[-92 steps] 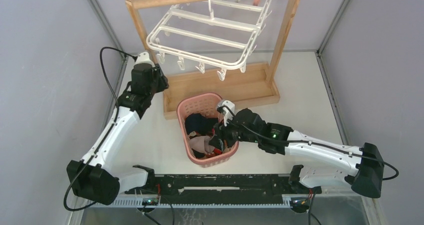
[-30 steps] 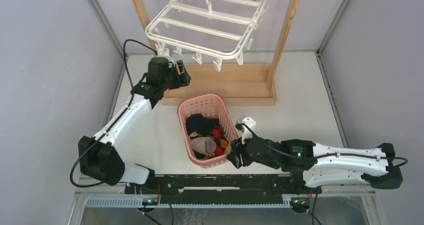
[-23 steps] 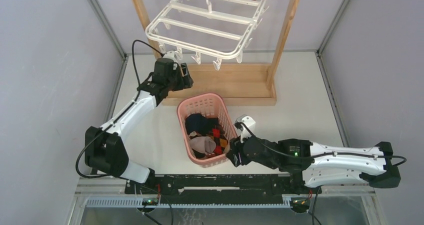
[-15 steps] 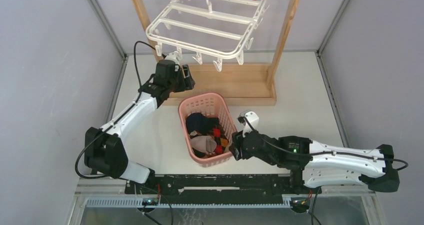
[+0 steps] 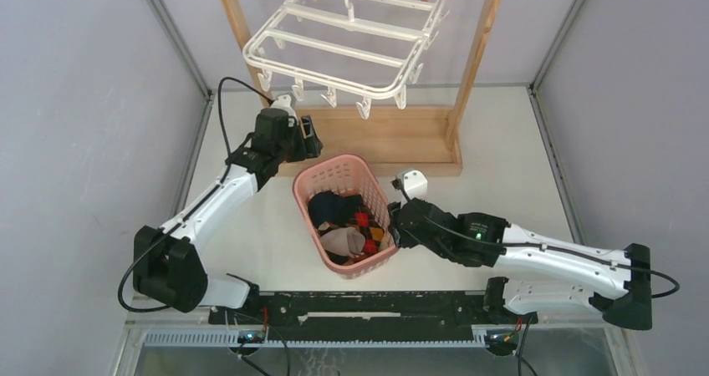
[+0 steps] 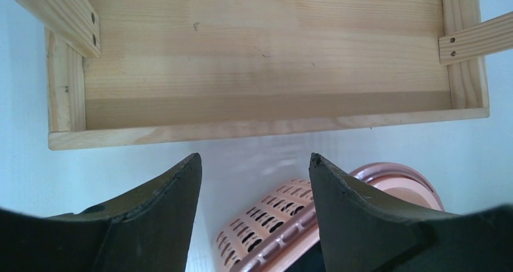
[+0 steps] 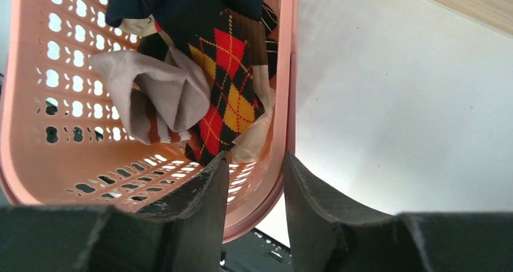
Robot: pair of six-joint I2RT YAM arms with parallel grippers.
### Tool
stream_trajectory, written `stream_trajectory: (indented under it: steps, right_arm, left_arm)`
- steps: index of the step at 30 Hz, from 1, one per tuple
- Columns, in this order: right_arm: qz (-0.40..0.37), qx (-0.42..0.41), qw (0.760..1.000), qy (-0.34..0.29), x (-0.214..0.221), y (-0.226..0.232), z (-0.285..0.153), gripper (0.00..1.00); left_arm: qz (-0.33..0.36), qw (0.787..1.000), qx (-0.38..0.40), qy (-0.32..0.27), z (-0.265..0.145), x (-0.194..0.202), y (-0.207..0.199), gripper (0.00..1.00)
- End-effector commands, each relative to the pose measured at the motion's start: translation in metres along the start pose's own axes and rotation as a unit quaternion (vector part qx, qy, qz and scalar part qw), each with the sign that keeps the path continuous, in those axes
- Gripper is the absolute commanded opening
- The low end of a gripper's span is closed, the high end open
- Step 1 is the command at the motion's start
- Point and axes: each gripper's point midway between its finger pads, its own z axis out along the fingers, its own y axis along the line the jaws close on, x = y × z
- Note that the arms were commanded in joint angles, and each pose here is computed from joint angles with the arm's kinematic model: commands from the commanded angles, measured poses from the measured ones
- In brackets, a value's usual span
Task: Remove the socks clipped to the hanger
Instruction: Adjust the bin at the center of the board.
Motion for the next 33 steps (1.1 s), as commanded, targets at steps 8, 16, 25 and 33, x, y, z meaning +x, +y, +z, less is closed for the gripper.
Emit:
stream_trajectory:
  steps: [8,16,25,33]
  right_arm:
    - [-0.063,0.048,0.997,0.015,-0.021,-0.013,0.024,0.33]
    - [-0.116,0.094,0.989,0.005,-0.048,-0.035,0.037,0.32]
    - [-0.137,0.115,0.984,-0.007,-0.075,-0.050,0.056,0.33]
    - [-0.144,0.112,0.983,-0.024,-0.097,-0.067,0.075,0.34]
  left_arm:
    - [0.008,1.000,0.017,-0.022,-0.019,0.001,-0.003,0.69]
    - [0.007,1.000,0.018,-0.009,-0.026,0.020,0.001,0.69]
    - [0.006,1.000,0.026,-0.003,-0.039,0.044,-0.003,0.68]
    - [0.007,0.999,0.036,0.002,-0.054,0.062,-0.008,0.68]
